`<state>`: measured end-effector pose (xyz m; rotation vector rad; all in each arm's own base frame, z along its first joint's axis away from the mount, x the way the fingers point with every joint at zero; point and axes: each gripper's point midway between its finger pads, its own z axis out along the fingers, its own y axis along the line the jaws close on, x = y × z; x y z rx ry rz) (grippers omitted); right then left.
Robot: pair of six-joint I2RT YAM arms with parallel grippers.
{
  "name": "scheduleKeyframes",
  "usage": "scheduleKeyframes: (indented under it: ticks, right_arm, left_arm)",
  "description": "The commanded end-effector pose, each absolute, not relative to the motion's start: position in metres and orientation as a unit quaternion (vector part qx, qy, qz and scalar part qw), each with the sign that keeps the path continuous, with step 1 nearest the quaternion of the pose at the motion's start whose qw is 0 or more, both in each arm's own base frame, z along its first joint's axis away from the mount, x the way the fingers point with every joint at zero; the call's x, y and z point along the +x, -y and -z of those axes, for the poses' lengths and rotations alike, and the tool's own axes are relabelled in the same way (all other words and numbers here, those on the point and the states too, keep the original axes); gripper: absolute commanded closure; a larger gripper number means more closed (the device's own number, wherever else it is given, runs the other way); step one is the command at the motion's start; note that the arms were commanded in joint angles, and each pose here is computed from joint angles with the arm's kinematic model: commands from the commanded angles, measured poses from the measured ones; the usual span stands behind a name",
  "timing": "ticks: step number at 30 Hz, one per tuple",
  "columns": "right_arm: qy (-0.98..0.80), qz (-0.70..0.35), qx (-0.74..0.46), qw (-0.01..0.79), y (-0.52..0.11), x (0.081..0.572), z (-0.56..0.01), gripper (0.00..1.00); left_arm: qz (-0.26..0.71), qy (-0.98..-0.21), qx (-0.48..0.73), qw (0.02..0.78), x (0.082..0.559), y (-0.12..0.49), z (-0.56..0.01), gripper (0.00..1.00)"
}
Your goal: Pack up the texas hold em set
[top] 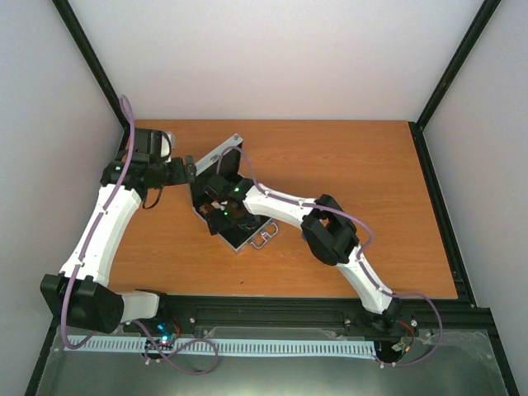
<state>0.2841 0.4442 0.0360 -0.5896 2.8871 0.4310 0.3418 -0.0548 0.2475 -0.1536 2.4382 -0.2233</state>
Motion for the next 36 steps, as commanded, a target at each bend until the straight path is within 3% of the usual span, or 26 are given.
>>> scheduleKeyframes:
  ticks: [1,16,21,27,32,36]
  right_arm:
    - [-0.971,-0.102,-0.197,0.089,-0.418,0.287,-0.036,0.00]
    - [-0.913,-0.231,-0.313,0.120,-0.435,0.258,-0.109,0.00]
    - [-0.946,-0.159,-0.251,0.132,-0.387,0.270,-0.103,0.00]
    - [-0.982,-0.036,-0.130,0.131,-0.284,0.275,-0.097,0.00]
    - [-0.990,0.064,-0.066,0.108,-0.208,0.249,-0.092,0.00]
    - [-0.996,0.076,-0.013,0.054,-0.174,0.220,-0.071,0.00]
  left_arm:
    - [0.081,-0.941,-0.052,0.324,0.332,0.054,-0.245,0.00]
    - [0.086,-0.940,-0.052,0.326,0.334,0.056,-0.246,0.00]
    - [0.086,-0.939,-0.052,0.329,0.333,0.056,-0.250,0.00]
    - [0.086,-0.939,-0.053,0.330,0.331,0.055,-0.250,0.00]
    - [0.089,-0.937,-0.053,0.333,0.330,0.056,-0.252,0.00]
    - [0.091,-0.937,-0.053,0.332,0.330,0.057,-0.252,0.00]
